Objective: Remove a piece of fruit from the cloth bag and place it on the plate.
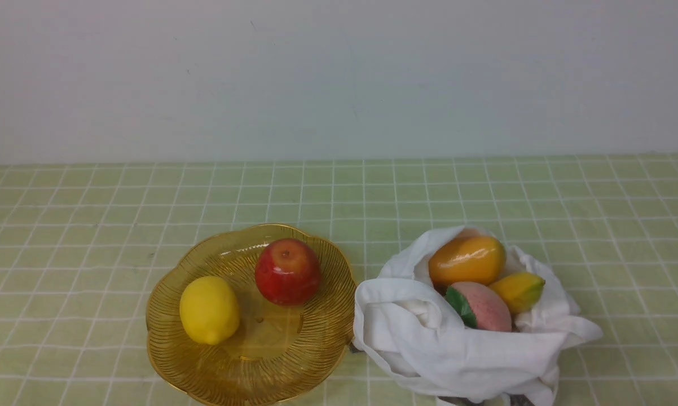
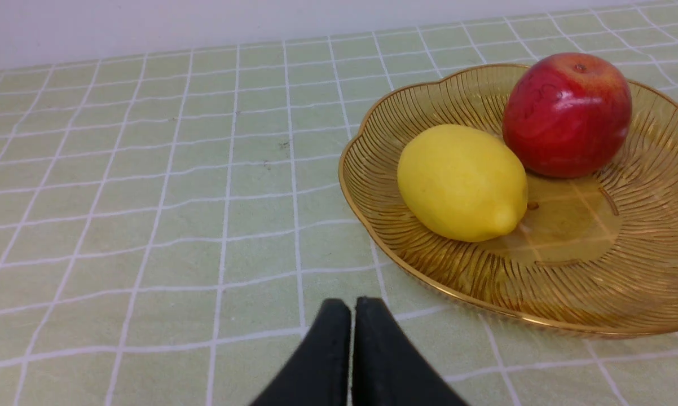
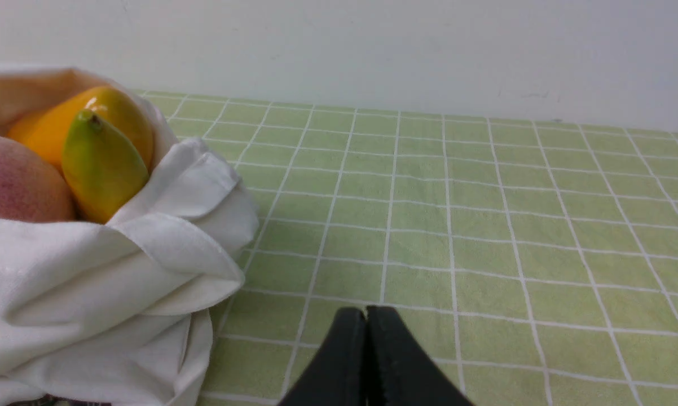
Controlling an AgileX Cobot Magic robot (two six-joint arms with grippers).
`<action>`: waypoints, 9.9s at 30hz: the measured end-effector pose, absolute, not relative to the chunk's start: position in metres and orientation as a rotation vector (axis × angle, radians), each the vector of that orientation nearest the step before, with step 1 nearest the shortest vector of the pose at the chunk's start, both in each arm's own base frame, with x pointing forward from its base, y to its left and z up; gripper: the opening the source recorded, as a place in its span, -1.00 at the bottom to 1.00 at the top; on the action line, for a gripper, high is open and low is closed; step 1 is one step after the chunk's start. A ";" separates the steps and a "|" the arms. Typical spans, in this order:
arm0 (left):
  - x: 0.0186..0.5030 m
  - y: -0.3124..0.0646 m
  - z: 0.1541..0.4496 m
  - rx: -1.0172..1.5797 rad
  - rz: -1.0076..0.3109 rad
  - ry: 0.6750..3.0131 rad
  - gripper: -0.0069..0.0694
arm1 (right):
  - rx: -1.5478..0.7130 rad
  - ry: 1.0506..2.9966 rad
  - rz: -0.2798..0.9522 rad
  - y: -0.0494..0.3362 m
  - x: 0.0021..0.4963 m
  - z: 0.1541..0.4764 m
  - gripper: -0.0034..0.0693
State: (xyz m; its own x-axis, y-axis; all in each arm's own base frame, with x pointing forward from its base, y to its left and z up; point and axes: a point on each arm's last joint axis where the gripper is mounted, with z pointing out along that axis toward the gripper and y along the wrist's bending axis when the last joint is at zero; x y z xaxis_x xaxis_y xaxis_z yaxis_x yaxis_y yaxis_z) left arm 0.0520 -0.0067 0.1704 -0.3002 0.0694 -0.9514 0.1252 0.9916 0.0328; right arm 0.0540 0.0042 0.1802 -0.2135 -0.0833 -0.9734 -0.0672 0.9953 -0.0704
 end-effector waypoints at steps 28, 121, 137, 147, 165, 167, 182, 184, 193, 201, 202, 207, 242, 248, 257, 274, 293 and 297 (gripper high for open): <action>0.052 -0.007 0.170 0.141 -0.055 1.877 -0.84 | -0.105 1.785 -0.007 0.004 0.054 0.180 -0.95; 0.052 -0.007 0.170 0.134 -0.060 1.878 -0.84 | -0.451 2.271 0.389 0.091 0.234 0.275 -0.18; 0.052 -0.007 0.170 0.134 -0.060 1.878 -0.84 | -0.560 2.299 0.281 0.085 0.225 0.298 -0.18; 0.052 -0.007 0.170 0.134 -0.060 1.878 -0.84 | -0.525 2.355 0.244 0.078 0.215 0.302 -0.18; 0.052 -0.007 0.170 0.134 -0.060 1.878 -0.84 | -0.550 2.352 0.264 0.074 0.195 0.321 -0.18; 0.052 -0.007 0.170 0.134 -0.060 1.878 -0.84 | -0.559 2.350 0.263 0.074 0.195 0.328 -0.18; 0.052 -0.007 0.170 0.134 -0.060 1.878 -0.84 | -0.622 2.508 0.270 0.071 0.182 0.331 -0.18; 0.052 -0.007 0.170 0.134 -0.060 1.878 -0.84 | -0.625 2.516 0.270 0.071 0.181 0.330 -0.18; 0.052 -0.007 0.170 0.134 -0.060 1.878 -0.84 | -0.657 2.542 0.194 0.066 0.180 0.329 -0.18; 0.052 -0.007 0.170 0.134 -0.060 1.878 -0.84 | -0.666 2.513 0.184 0.066 0.179 0.352 -0.18; 0.052 -0.007 0.170 0.134 -0.060 1.878 -0.84 | -0.666 2.513 0.193 0.066 0.179 0.355 -0.18; 0.052 -0.007 0.170 0.134 -0.060 1.878 -0.84 | -0.697 2.506 0.234 0.069 0.176 0.357 -0.18; 0.052 -0.007 0.170 0.134 -0.060 1.878 -0.84 | -1.210 2.158 0.723 0.235 0.263 0.306 -0.18; 0.052 -0.007 0.170 0.134 -0.060 1.878 -0.84 | -1.230 2.230 0.685 0.261 0.288 0.272 -0.18; 0.052 -0.007 0.170 0.134 -0.060 1.878 -0.84 | -1.221 2.267 0.672 0.287 0.310 0.242 0.03; 0.052 -0.007 0.170 0.133 -0.060 1.878 -0.84 | -1.120 2.344 0.414 0.257 0.296 0.289 0.36; 0.052 -0.007 0.170 0.133 -0.060 1.878 -0.84 | -0.356 1.874 0.391 0.023 0.056 0.480 -0.94; 0.052 -0.007 0.170 0.133 -0.060 1.878 -0.84 | -0.316 1.612 0.475 -0.018 0.002 0.430 -0.94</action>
State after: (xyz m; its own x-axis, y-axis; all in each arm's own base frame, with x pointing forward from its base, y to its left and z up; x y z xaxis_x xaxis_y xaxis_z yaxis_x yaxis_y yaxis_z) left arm 0.0520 -0.0067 0.1704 -0.3011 0.0618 -0.9516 0.1228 0.9921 0.0256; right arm 0.0017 -0.0184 0.4295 -0.0999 0.0766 -0.9920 -0.4736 0.8732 0.1151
